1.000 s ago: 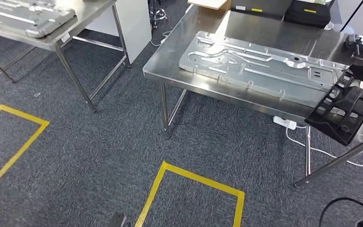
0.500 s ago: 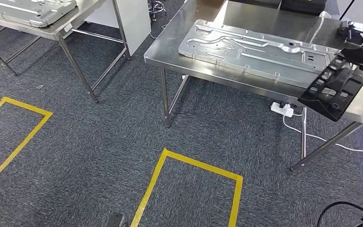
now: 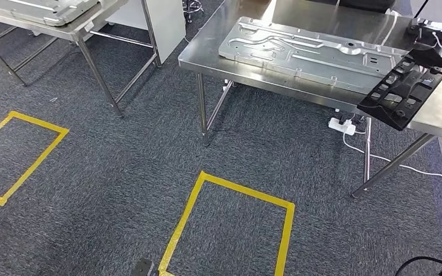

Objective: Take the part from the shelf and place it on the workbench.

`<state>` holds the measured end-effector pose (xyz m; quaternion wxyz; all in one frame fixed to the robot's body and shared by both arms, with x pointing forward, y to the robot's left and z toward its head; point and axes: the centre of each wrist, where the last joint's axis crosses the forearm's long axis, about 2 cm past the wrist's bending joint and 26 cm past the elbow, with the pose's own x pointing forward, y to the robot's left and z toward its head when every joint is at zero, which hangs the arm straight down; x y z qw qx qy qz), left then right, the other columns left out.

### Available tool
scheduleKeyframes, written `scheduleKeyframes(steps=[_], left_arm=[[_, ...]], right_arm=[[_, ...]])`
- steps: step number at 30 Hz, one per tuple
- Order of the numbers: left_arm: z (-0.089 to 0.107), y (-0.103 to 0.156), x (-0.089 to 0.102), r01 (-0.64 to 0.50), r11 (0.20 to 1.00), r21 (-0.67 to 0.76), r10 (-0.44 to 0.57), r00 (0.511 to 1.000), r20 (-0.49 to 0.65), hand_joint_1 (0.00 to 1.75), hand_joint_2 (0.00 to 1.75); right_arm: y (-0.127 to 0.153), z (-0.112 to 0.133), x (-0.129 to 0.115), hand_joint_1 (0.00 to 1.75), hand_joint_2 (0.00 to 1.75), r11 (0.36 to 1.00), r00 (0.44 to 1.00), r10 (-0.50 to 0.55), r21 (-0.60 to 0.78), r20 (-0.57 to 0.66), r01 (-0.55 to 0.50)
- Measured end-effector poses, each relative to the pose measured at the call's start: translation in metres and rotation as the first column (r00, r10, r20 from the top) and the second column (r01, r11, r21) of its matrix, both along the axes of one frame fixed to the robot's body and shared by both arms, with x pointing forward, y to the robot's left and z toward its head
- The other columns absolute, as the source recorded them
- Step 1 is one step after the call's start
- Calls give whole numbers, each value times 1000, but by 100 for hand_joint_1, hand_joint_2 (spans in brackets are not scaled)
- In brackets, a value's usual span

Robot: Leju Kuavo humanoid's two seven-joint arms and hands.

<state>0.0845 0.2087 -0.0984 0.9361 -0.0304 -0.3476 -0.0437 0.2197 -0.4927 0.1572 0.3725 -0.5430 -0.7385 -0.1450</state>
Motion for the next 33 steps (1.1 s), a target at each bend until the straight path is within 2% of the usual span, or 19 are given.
scheduleKeyframes(steps=[5, 9, 14, 21, 27, 31, 33], left_arm=[[0, 0, 2, 3, 1000, 14, -3, 1000, 24, 0, 0], [0, -1, 1, 5, 1000, 18, -5, 1000, 17, 0, 175], [1, -2, 2, 7, 1000, 20, -8, 1000, 12, 0, 175], [0, -2, -1, 8, 1000, 15, -8, 1000, 6, 0, 175], [0, -1, -2, 7, 1000, 15, -7, 1000, 3, 0, 175], [0, -2, -2, 6, 1000, 12, -6, 1000, -9, 0, 175], [0, -2, -2, 6, 1000, 8, -6, 1000, -16, 0, 175]], right_arm=[[-4, -8, -3, 0, 175, 1000, 1000, -9, 22, -21, 9], [-5, -14, -5, 0, 175, 999, 999, -1, 46, -44, 4], [-10, -31, -6, 0, 175, 984, 994, 21, 176, -109, -1], [-13, -109, -29, 0, 175, 926, 964, 29, 369, -265, 73], [-8, -138, -41, 0, 175, 881, 936, 41, 454, -351, 131], [0, -165, -54, 0, 175, 800, 891, 47, 552, -451, 237], [10, -188, -73, 0, 175, 715, 842, 64, 613, -536, 336]])
